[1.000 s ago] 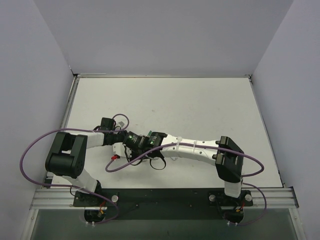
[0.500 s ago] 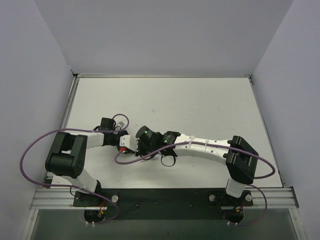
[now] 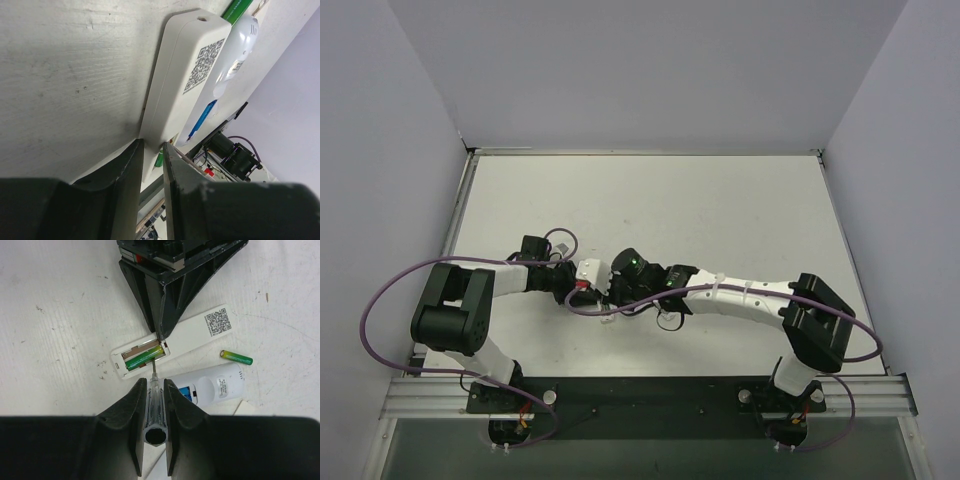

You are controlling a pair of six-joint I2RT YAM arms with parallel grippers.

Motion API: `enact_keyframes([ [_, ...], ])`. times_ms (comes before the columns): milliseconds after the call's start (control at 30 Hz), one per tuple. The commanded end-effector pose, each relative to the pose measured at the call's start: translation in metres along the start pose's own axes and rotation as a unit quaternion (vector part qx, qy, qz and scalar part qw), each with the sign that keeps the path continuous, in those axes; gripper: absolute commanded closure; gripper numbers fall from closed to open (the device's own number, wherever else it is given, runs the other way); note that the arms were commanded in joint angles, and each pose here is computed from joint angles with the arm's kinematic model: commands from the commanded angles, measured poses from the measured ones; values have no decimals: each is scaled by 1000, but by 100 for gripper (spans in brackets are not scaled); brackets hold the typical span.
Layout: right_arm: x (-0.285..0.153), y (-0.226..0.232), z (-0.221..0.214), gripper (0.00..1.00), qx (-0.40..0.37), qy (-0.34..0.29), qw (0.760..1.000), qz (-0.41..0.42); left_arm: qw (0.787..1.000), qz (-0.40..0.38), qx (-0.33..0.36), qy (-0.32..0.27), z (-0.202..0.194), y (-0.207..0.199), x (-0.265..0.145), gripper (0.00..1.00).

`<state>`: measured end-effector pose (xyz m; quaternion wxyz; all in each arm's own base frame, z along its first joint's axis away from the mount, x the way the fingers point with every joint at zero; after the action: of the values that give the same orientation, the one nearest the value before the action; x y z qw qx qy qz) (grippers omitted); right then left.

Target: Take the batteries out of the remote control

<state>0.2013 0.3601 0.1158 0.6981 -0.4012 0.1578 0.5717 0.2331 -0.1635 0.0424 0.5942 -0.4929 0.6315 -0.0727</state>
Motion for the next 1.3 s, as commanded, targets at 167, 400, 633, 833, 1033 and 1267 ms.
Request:
enact_keyframes([
  [167, 1, 5, -45, 100, 71, 27, 997, 14, 1000, 27, 0, -8, 2, 13, 4, 69],
  [400, 2, 8, -50, 100, 99, 9, 995, 17, 1000, 30, -2, -9, 2, 13, 3, 69],
  [633, 2, 8, -53, 100, 109, 4, 994, 21, 999, 33, -1, -9, 1, 14, 3, 69],
  [833, 5, 12, -49, 100, 96, 9, 995, 37, 999, 31, -1, -10, 2, 13, 3, 69],
  [1033, 12, 20, -37, 100, 42, 35, 998, 44, 1000, 27, 0, -10, 2, 11, 2, 69],
  [1267, 18, 17, -37, 100, 57, 6, 997, 60, 1000, 26, 1, -10, 2, 10, 2, 69],
])
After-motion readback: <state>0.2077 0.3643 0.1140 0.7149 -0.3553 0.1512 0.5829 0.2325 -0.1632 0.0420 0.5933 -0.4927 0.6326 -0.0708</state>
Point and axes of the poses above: each gripper's point midway between its finger pads, its own x axis out along the fingers, its own y axis along the line the jaws close on, z = x × y, the point moved 3 cm from there along -x, back along the fingers, and after that the axes turned 12 degrees about -x, right-handed, at the moved point
